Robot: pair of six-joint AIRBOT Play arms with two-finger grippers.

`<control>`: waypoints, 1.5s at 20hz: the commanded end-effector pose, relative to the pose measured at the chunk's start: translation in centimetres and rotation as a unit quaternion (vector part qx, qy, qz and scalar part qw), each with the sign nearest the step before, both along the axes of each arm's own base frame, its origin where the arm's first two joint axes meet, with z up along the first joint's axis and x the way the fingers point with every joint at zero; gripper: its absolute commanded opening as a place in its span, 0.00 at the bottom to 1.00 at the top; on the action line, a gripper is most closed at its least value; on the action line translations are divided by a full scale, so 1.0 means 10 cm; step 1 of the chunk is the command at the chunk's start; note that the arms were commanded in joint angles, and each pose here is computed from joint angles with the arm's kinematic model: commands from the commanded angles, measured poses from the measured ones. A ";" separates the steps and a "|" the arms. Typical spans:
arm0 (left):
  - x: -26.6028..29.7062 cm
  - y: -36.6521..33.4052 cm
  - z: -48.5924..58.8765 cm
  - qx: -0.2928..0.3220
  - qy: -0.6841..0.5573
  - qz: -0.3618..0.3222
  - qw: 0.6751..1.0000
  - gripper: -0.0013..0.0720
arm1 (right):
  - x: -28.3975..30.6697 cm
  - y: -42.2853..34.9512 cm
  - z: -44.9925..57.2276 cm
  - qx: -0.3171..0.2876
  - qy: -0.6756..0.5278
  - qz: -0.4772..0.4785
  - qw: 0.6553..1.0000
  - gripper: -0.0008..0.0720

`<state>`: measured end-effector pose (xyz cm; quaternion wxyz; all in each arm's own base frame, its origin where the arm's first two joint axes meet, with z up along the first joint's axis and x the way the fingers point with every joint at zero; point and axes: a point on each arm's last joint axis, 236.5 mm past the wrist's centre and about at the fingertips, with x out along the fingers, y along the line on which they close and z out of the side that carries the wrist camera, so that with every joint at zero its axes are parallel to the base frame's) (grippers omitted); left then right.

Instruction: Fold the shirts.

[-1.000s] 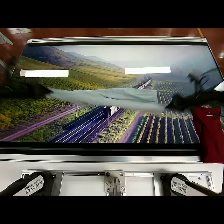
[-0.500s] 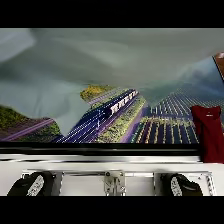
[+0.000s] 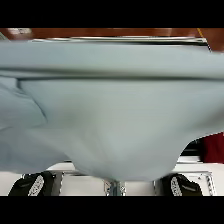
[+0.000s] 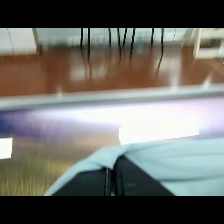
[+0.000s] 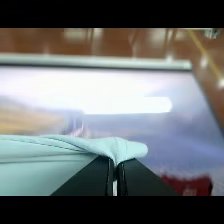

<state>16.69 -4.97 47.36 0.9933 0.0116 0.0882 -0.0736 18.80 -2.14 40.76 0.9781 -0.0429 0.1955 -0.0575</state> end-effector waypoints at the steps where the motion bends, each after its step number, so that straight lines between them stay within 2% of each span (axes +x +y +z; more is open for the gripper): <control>1: 0.33 0.29 -0.73 0.002 0.123 0.038 0.992 0.07 | 0.16 -0.14 -0.81 0.035 0.166 -0.011 0.985 0.09; 4: 0.84 0.41 -1.47 -0.030 0.214 0.038 0.976 0.07 | 0.61 -0.28 -1.70 0.075 0.288 -0.010 0.955 0.09; 6: 1.29 0.50 -2.03 -0.060 0.257 0.041 0.964 0.07 | 1.05 -0.41 -2.28 0.093 0.318 -0.015 0.943 0.09; 8: 1.80 0.51 -2.58 -0.105 0.281 0.035 0.953 0.07 | 1.57 -0.55 -2.77 0.117 0.317 -0.030 0.941 0.09; 11: 2.51 0.25 -3.15 -0.124 0.288 -0.034 0.949 0.07 | 2.41 -0.57 -3.26 0.174 0.274 -0.023 0.946 0.09; 14: 3.08 0.20 -3.75 -0.148 0.304 -0.017 0.941 0.07 | 3.02 -0.46 -3.64 0.241 0.223 -0.031 0.944 0.09; 18: 3.34 0.06 -4.45 -0.187 0.350 -0.010 0.918 0.07 | 3.34 -0.09 -4.19 0.255 0.234 -0.022 0.938 0.09; 22: 3.20 -0.14 -4.84 -0.232 0.419 -0.024 0.878 0.08 | 3.21 0.33 -4.63 0.272 0.303 -0.007 0.913 0.09; 23: 3.15 -0.13 -4.85 -0.250 0.433 -0.017 0.866 0.29 | 3.18 0.36 -4.60 0.276 0.308 -0.004 0.911 0.23; 24: 3.07 -0.10 -4.82 -0.262 0.452 -0.018 0.853 0.72 | 3.11 0.36 -4.52 0.274 0.316 0.003 0.908 0.60; 25: 2.96 -0.03 -4.78 -0.255 0.474 -0.032 0.842 0.90 | 2.99 0.30 -4.41 0.262 0.328 0.014 0.907 0.83; 27: 2.55 0.34 -4.78 -0.221 0.545 -0.036 0.808 0.89 | 2.60 -0.06 -4.25 0.208 0.374 0.007 0.904 0.83; 29: 2.05 0.64 -4.81 -0.235 0.615 -0.032 0.752 0.86 | 2.03 -0.57 -4.12 0.162 0.442 -0.036 0.882 0.83; 30: 1.81 0.75 -4.86 -0.255 0.640 -0.027 0.724 0.73 | 1.78 -0.75 -4.08 0.166 0.467 -0.058 0.866 0.83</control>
